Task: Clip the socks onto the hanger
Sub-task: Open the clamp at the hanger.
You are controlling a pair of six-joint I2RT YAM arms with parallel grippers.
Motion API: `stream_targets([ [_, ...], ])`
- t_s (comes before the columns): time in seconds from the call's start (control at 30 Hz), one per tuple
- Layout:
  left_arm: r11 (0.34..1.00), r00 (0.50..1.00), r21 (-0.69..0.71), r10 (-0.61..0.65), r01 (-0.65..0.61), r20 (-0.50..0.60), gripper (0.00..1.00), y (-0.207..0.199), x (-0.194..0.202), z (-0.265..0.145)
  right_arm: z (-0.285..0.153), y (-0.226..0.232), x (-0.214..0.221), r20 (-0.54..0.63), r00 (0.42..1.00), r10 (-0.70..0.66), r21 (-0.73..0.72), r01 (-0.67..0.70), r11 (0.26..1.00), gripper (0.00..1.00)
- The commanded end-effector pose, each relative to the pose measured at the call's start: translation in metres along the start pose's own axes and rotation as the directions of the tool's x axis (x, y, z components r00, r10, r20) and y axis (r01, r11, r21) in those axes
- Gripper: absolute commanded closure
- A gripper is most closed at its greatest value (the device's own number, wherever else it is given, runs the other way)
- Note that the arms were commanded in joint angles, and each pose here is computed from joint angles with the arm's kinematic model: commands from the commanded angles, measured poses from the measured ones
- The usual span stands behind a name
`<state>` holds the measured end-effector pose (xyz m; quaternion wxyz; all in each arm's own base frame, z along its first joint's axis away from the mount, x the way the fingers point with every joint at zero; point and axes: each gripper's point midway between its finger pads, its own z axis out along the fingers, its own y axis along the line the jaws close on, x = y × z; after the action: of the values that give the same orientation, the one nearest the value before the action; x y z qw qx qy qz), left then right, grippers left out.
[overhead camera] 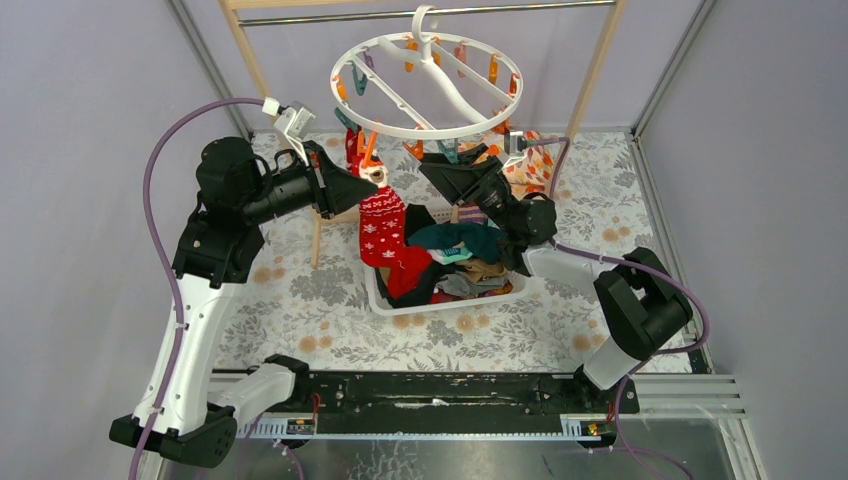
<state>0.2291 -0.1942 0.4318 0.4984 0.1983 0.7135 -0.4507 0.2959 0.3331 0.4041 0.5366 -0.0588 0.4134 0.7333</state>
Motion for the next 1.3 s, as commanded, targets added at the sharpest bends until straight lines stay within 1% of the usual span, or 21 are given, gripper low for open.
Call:
stream_targets([
  [0.0,0.998,0.999,0.027,0.048,-0.048,0.021,1.0,-0.011,-0.008,-0.005,0.013,0.039,-0.025,0.102,0.993,-0.062,-0.142,0.076,0.987,0.27],
  [0.13,0.998,0.999,0.027,0.048,-0.049,0.02,1.0,-0.011,-0.008,-0.005,0.018,0.041,-0.026,0.1,0.994,-0.05,-0.158,0.066,0.985,0.29],
  [0.23,0.998,0.998,0.025,0.052,-0.053,0.022,1.0,-0.011,-0.009,-0.005,0.021,0.042,-0.026,0.095,0.995,-0.04,-0.169,0.056,0.984,0.35],
  [0.4,0.998,0.998,0.015,0.059,-0.059,0.019,1.0,-0.009,-0.007,-0.006,0.022,0.047,-0.026,0.088,0.996,-0.036,-0.187,0.052,0.981,0.58],
  [0.6,0.998,0.997,-0.002,0.07,-0.07,0.021,1.0,-0.007,-0.006,-0.007,0.017,0.051,-0.029,0.1,0.994,-0.054,-0.178,0.071,0.982,0.75],
  [0.67,0.997,0.997,-0.017,0.073,-0.072,0.026,1.0,-0.004,-0.008,-0.007,0.017,0.052,-0.029,0.097,0.994,-0.048,-0.182,0.066,0.981,0.83],
  [0.7,0.997,0.997,-0.034,0.073,-0.072,0.032,0.98,-0.001,-0.009,-0.008,0.018,0.054,-0.029,0.095,0.994,-0.045,-0.186,0.062,0.981,0.86],
  [0.73,0.996,0.996,-0.052,0.075,-0.073,0.039,0.92,0.001,-0.01,-0.008,0.018,0.054,-0.029,0.093,0.995,-0.043,-0.189,0.06,0.98,0.9],
  [0.77,0.994,0.996,-0.081,0.077,-0.073,0.046,0.85,0.006,-0.011,-0.008,0.018,0.055,-0.028,0.092,0.995,-0.042,-0.19,0.059,0.98,0.92],
  [0.8,0.991,0.996,-0.116,0.078,-0.072,0.052,0.76,0.012,-0.013,-0.009,0.019,0.055,-0.028,0.093,0.995,-0.043,-0.189,0.06,0.98,0.93],
  [0.83,0.985,0.995,-0.155,0.082,-0.072,0.06,0.69,0.019,-0.014,-0.01,0.019,0.055,-0.027,0.094,0.995,-0.043,-0.188,0.06,0.98,0.94],
  [0.9,0.971,0.994,-0.23,0.09,-0.072,0.068,0.66,0.032,-0.016,-0.012,0.019,0.054,-0.025,0.099,0.994,-0.051,-0.179,0.068,0.982,0.98],
  [0.93,0.962,0.993,-0.261,0.096,-0.074,0.074,0.62,0.038,-0.017,-0.014,0.019,0.053,-0.025,0.105,0.993,-0.055,-0.169,0.072,0.983,0.99],
  [0.97,0.955,0.992,-0.289,0.101,-0.073,0.081,0.55,0.042,-0.018,-0.016,0.02,0.051,-0.023,0.108,0.992,-0.065,-0.157,0.081,0.984,1.0],
  [1.0,0.947,0.99,-0.314,0.104,-0.071,0.09,0.47,0.046,-0.02,-0.018,0.021,0.048,-0.022,0.111,0.991,-0.078,-0.131,0.092,0.987,1.0],
  [1.03,0.94,0.99,-0.334,0.109,-0.072,0.093,0.42,0.049,-0.02,-0.019,0.022,0.045,-0.02,0.114,0.989,-0.094,-0.1,0.106,0.989,1.0],
  [1.07,0.934,0.988,-0.348,0.116,-0.075,0.099,0.38,0.051,-0.022,-0.021,0.023,0.043,-0.019,0.117,0.986,-0.123,-0.07,0.132,0.989,1.0],
  [1.13,0.929,0.986,-0.361,0.128,-0.081,0.107,0.34,0.05,-0.025,-0.025,0.026,0.042,-0.017,0.123,0.975,-0.186,-0.003,0.188,0.982,1.0],
  [1.2,0.94,0.985,-0.327,0.136,-0.095,0.104,0.32,0.042,-0.024,-0.026,0.029,0.038,-0.017,0.136,0.959,-0.247,0.081,0.238,0.968,1.0],
  [1.27,0.954,0.987,-0.282,0.129,-0.097,0.1,0.31,0.031,-0.023,-0.026,0.032,0.038,-0.016,0.131,0.944,-0.304,0.134,0.287,0.948,1.0],
])
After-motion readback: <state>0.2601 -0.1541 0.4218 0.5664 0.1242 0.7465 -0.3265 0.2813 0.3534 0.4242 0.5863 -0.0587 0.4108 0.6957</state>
